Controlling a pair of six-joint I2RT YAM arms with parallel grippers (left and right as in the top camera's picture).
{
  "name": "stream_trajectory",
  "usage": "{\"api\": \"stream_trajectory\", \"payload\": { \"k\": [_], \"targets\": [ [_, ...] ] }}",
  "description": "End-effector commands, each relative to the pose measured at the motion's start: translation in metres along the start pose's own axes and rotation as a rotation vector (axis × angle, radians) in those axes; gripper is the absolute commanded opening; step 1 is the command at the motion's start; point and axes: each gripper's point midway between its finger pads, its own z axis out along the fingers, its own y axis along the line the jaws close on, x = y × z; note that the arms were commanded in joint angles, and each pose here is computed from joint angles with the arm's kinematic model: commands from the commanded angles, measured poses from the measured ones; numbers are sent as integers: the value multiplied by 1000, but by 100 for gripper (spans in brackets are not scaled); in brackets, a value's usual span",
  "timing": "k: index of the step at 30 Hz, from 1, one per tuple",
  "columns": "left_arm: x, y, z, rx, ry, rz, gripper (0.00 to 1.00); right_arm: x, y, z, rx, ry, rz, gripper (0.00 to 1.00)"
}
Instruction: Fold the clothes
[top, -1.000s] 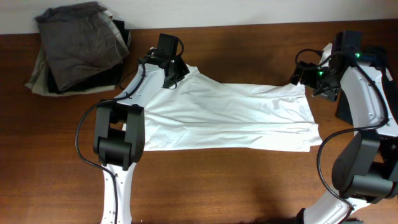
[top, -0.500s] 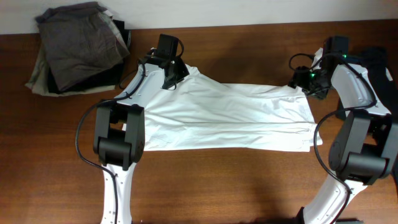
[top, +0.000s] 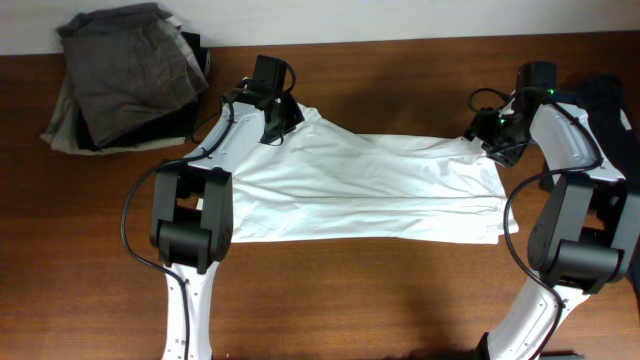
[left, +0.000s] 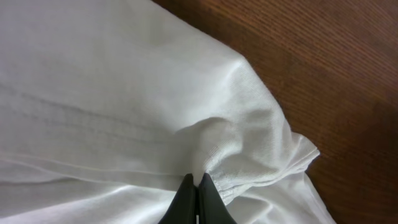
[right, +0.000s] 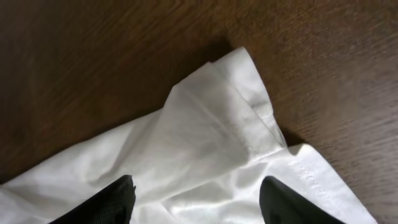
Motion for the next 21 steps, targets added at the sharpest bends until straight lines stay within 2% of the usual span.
{"api": "stream_trajectory", "payload": {
  "k": [1,6,8,13,21],
  "targets": [
    [-1,8,9,-22,4,5,2,8,-9,14,21,30,42,71],
    [0,9,9,-26,10,4,2,9,-18,20,56,16,42,71],
    [1,9,9,-28,12,4,2,8,-18,21,52,8,44,67],
    [2,11,9,-33,18,4,2,3,-17,25,40,-19,53,66],
    [3,11,9,-35,21,3,2,3,-19,29,41,-31,66,58]
  ]
}}
